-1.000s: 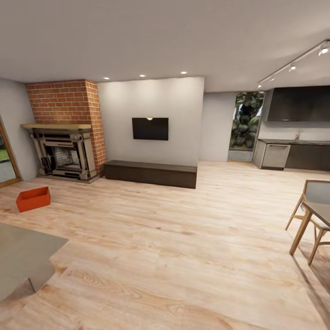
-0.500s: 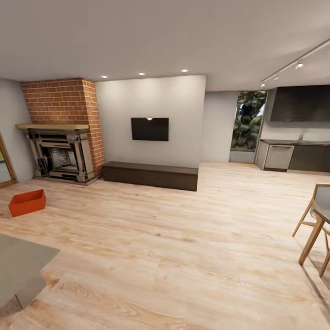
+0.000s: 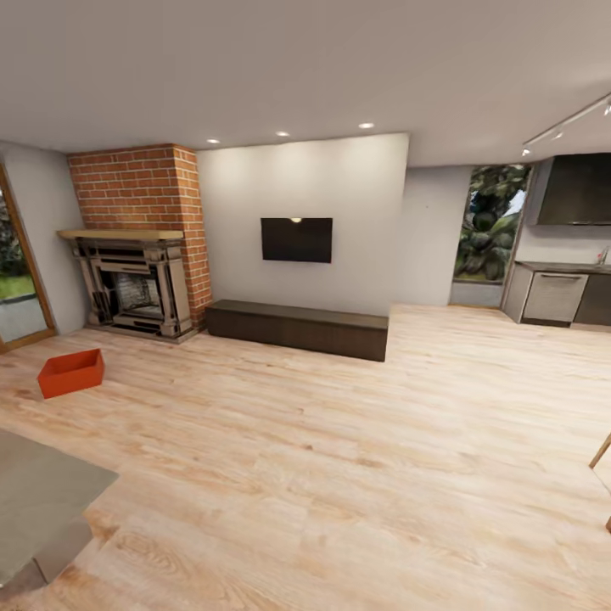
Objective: Move the two storage containers from the living room to the garage. In the garage, place one container on the floor and stack the other container on top of it (either order is fine).
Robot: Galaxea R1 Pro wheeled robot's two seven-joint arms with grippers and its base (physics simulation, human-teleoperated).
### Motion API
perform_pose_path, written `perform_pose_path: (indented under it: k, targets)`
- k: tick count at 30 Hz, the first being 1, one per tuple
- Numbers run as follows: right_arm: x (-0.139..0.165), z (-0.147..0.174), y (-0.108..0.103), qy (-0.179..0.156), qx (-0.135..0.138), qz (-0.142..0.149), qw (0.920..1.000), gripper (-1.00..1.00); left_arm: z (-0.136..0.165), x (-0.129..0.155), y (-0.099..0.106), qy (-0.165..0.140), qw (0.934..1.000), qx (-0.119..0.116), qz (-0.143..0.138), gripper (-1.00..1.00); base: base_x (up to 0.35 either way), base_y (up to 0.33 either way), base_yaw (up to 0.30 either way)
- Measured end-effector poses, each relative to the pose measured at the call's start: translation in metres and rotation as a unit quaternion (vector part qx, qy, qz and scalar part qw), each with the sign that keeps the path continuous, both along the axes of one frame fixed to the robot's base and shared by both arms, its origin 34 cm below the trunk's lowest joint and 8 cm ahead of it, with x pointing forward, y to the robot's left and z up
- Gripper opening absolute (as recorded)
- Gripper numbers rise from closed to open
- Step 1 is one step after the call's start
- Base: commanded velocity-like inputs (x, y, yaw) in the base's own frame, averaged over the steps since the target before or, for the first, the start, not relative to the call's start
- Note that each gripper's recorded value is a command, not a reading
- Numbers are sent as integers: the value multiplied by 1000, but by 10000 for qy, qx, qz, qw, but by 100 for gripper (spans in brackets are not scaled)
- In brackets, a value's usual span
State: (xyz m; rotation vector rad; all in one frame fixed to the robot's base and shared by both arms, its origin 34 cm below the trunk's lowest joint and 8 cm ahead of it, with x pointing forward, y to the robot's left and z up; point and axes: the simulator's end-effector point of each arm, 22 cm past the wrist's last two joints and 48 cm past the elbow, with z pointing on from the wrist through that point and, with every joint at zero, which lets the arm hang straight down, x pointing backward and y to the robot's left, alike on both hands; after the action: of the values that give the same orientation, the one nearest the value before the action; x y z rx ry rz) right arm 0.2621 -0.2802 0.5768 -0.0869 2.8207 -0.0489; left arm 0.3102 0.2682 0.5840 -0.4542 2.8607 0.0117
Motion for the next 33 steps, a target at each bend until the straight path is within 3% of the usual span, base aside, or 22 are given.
perform_pose_path:
  k: [11,33]
  targets:
    - [0,0,0,4,-3,8,10000,100,0,0,0,0,10000,0,0,100,322,0,224]
    - [0,0,-3,11,-39,103,9999,100,0,0,-1,-2,10000,-6,-7,100,323,0,6]
